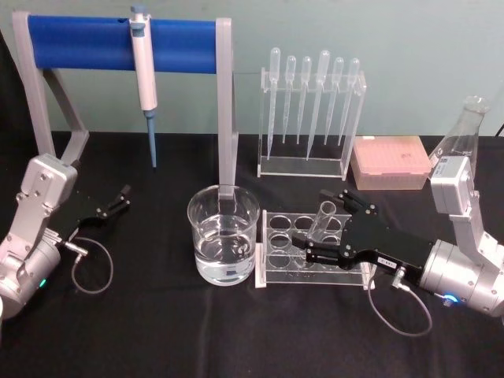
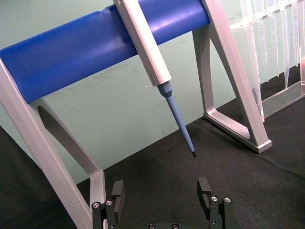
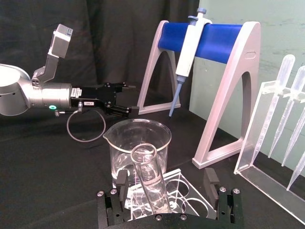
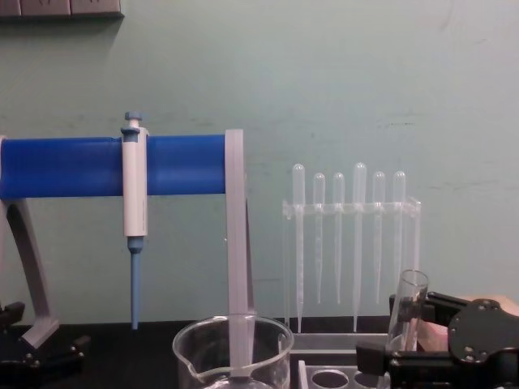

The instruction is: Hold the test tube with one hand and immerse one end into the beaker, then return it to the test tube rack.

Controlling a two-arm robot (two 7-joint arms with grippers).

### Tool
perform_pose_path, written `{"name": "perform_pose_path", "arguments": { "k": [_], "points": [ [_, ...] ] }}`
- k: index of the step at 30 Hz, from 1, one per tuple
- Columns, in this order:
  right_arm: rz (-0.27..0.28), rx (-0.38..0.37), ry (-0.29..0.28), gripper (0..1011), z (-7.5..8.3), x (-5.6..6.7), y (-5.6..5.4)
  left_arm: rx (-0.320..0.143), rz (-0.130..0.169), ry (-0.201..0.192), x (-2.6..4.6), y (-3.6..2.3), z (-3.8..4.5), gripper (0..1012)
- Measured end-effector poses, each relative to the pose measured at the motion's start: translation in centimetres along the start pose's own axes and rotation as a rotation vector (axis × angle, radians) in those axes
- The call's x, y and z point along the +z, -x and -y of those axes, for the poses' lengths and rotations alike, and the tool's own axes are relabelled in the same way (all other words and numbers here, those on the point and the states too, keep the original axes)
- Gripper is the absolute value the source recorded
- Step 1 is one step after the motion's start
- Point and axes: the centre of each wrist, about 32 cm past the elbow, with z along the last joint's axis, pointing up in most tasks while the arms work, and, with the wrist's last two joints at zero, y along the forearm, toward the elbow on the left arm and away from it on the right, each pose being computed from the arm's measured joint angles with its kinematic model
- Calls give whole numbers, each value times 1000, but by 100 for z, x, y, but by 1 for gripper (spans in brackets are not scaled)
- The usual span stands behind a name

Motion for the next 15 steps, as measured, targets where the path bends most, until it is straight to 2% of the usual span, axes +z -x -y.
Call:
{"name": "perform_pose_path", "arguments": {
  "k": [4, 11, 15],
  "points": [
    [0, 1, 1, 995, 2, 2, 1, 0, 0, 0, 0, 0, 0, 1000],
    [-1, 2, 2, 840, 5, 5, 1, 0, 0, 0, 0, 0, 0, 1000],
    [-1, 2, 2, 708, 6, 5, 2, 0, 0, 0, 0, 0, 0, 1000]
  ]
}}
